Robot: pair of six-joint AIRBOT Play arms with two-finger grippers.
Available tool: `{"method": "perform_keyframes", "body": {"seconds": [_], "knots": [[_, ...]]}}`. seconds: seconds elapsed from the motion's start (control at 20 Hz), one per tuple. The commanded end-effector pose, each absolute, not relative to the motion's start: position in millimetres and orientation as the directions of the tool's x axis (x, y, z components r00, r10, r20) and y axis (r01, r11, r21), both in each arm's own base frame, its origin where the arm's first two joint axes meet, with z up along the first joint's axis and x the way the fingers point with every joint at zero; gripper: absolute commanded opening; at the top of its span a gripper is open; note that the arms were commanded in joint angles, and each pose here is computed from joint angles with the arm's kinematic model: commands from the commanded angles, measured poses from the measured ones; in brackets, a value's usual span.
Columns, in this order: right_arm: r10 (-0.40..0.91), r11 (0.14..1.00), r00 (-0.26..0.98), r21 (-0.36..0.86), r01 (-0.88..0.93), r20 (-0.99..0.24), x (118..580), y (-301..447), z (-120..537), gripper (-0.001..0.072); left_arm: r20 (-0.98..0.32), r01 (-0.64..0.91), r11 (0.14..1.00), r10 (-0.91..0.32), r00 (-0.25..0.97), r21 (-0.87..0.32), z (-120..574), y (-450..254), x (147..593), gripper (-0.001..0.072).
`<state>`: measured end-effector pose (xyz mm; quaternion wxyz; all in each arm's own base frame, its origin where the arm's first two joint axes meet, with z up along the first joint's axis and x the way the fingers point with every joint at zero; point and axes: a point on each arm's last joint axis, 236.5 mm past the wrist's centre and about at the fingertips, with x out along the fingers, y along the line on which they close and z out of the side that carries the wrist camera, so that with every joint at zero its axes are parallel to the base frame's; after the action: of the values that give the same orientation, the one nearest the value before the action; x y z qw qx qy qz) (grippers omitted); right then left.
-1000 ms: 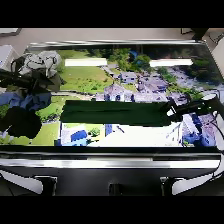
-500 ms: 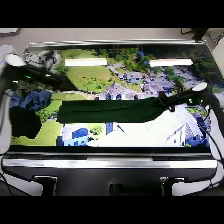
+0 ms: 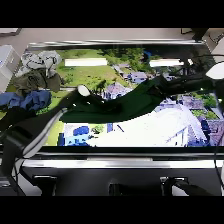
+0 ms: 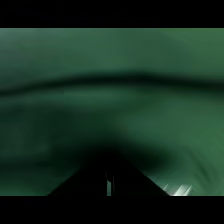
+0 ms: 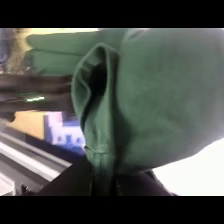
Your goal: Fold the clothes and pants, and hang the long-sleeved shirts on hangers.
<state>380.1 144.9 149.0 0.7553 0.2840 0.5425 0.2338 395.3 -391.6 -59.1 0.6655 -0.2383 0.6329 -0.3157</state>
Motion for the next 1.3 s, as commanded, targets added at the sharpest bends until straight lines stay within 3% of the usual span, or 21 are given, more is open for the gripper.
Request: {"method": "perform_keyframes", "body": {"seconds": [0.0, 0.2, 0.35, 0.45, 0.55, 0.65, 0.85, 1.0, 1.15, 1.2, 1.25], "knots": [[0.664, 0.725, 0.307, 0.688, -0.041, -0.682, 351.7, 150.0, 177.7, 0.0049, -0.618, -0.069, 0.614, -0.781, 0.096, -0.787, -74.9, -456.7, 388.2, 0.0021], [0.625, 0.753, 0.304, 0.658, 0.006, -0.719, 349.3, 140.7, 170.0, 0.0049, -0.437, -0.228, 0.397, -0.884, 0.165, -0.889, -47.2, -550.1, 352.8, 0.0021], [0.602, 0.771, 0.309, 0.637, 0.014, -0.736, 351.9, 135.3, 164.8, 0.0049, -0.424, -0.246, 0.387, -0.898, 0.120, -0.889, -55.6, -573.1, 330.8, 0.0021], [0.603, 0.771, 0.297, 0.636, 0.019, -0.740, 354.1, 135.4, 159.4, 0.0049, -0.432, -0.171, 0.410, -0.894, 0.121, -0.896, -57.6, -555.7, 349.4, 0.0018], [0.610, 0.769, 0.279, 0.639, 0.018, -0.741, 360.2, 136.8, 150.1, 0.0049, -0.469, -0.044, 0.467, -0.877, 0.105, -0.883, -51.0, -510.7, 382.4, 0.0016], [0.636, 0.746, 0.275, 0.665, 0.017, -0.721, 373.5, 146.8, 141.5, 0.0049, -0.567, 0.086, 0.577, -0.815, 0.121, -0.812, -40.0, -436.6, 422.4, 0.0016], [0.700, 0.702, 0.216, 0.711, -0.034, -0.680, 392.1, 217.1, 110.2, 0.0049, -0.644, 0.167, 0.723, -0.679, 0.351, -0.671, 51.0, -257.4, 498.6, 0.0017], [0.755, 0.647, 0.153, 0.762, -0.018, -0.637, 398.4, 288.1, 71.4, 0.0050, -0.575, 0.161, 0.756, -0.600, 0.556, -0.634, 148.1, -150.3, 509.0, 0.0018], [0.803, 0.584, 0.087, 0.807, 0.088, -0.590, 396.1, 356.2, 14.5, 0.0053, -0.497, 0.195, 0.789, -0.536, 0.682, -0.583, 226.1, -94.0, 484.2, 0.0019], [0.820, 0.555, 0.071, 0.819, 0.142, -0.568, 393.4, 377.2, -3.9, 0.0167, -0.472, 0.210, 0.797, -0.523, 0.710, -0.567, 244.2, -88.0, 477.0, 0.0019], [0.840, 0.519, 0.058, 0.831, 0.201, -0.539, 389.6, 397.8, -20.0, 0.0460, -0.454, 0.219, 0.798, -0.518, 0.724, -0.561, 255.2, -87.2, 472.4, 0.0019]]}}
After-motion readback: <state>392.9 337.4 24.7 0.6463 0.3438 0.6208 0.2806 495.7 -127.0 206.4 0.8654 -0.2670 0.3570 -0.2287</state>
